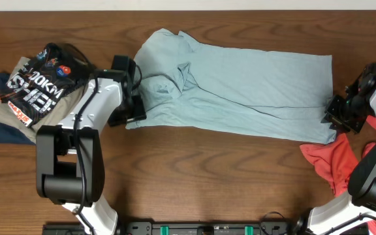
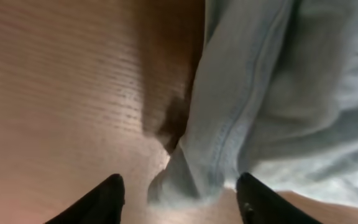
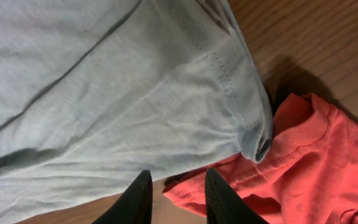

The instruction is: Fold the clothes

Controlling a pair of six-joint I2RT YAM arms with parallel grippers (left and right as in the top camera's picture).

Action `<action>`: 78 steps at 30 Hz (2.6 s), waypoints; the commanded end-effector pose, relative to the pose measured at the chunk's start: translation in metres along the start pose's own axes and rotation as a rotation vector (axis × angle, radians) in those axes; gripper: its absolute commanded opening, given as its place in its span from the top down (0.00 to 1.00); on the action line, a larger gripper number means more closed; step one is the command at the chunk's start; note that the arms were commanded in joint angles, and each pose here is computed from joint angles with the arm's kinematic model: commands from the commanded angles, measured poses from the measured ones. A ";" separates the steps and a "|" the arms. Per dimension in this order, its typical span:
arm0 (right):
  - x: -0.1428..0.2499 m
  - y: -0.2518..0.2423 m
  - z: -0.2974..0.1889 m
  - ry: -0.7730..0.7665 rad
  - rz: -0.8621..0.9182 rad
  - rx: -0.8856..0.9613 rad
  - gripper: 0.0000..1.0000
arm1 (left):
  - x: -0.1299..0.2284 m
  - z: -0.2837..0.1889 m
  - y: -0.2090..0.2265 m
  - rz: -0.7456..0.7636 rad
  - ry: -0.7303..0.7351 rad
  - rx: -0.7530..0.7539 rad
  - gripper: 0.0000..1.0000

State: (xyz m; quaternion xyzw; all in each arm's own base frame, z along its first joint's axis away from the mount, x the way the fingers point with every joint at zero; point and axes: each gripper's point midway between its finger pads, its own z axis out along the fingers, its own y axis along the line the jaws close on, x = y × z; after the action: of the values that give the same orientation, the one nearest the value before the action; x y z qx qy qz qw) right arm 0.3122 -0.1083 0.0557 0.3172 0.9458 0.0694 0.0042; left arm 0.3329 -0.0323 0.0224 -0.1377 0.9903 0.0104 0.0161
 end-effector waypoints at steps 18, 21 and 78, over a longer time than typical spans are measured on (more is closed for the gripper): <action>-0.007 -0.021 -0.010 -0.042 -0.022 0.106 0.73 | 0.055 0.008 0.088 -0.081 0.173 -0.368 0.92; -0.005 -0.022 -0.010 -0.035 -0.022 0.108 0.73 | 0.065 0.005 0.092 -0.082 0.218 -0.387 0.90; -0.015 0.031 0.055 -0.138 -0.084 -0.095 0.79 | 0.011 -0.049 0.024 -0.149 -0.011 0.015 0.38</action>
State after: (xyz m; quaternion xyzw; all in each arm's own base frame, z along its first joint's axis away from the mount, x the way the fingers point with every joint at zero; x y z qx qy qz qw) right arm 0.3450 -0.0915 0.0093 0.2768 0.9525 0.0877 0.0923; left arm 0.3182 -0.0131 0.0750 -0.2055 0.9781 0.0038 0.0321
